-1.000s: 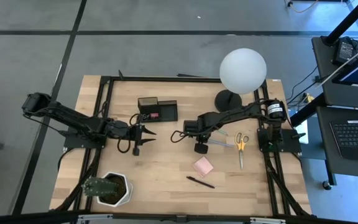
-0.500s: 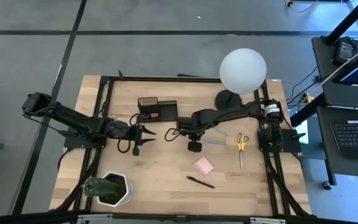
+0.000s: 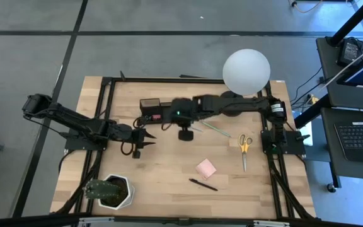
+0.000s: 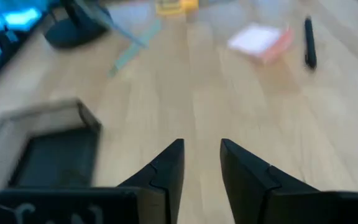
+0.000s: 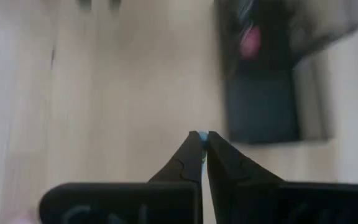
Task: Pick and place office supplies into organizer
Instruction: Put the blue pencil into the desk organizer
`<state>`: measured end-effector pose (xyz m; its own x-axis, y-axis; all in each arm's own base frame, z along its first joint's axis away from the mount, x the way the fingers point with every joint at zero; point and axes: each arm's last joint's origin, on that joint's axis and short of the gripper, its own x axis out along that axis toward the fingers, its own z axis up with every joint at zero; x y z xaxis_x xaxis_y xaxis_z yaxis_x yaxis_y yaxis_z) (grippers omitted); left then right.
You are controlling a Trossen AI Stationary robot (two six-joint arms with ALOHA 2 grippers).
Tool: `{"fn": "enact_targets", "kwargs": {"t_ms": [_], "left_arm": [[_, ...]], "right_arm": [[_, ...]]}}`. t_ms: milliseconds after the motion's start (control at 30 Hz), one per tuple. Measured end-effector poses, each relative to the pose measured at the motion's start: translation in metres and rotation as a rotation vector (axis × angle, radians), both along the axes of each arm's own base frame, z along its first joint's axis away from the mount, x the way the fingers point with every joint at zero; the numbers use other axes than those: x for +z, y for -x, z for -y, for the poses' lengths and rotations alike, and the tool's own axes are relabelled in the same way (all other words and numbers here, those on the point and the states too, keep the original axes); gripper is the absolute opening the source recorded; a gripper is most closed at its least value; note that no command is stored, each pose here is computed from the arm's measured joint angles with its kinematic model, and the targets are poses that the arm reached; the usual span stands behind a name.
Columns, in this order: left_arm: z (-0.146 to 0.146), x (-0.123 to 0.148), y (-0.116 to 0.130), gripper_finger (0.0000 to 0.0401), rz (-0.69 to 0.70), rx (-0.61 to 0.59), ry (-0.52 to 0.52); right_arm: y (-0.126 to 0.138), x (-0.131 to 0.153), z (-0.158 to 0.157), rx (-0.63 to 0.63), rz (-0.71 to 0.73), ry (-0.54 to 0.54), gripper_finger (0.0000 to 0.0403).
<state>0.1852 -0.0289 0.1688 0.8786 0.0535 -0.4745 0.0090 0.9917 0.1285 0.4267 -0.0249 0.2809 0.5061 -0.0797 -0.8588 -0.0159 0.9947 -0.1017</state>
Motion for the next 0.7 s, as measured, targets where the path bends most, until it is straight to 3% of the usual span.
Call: {"fn": "enact_targets", "kwargs": {"t_ms": [200, 400, 600, 700], "left_arm": [[0.002, -0.013, 0.008, 0.0097, -0.162, -0.040, 0.141], [0.003, -0.020, 0.015, 0.0097, -0.277, -0.055, 0.238], [0.003, -0.023, 0.017, 0.0097, -0.317, -0.053, 0.236], [0.003, -0.023, 0.017, 0.0097, -0.317, -0.052, 0.237]], "right_arm": [[-0.013, 0.054, 0.024, -0.001, 0.268, 0.062, 0.0009], [-0.020, 0.089, 0.050, -0.021, 0.515, 0.135, 0.0009], [-0.024, 0.103, 0.074, -0.005, 0.702, 0.096, 0.0009], [-0.029, 0.093, 0.083, -0.012, 0.693, 0.066, 0.0009]]}}
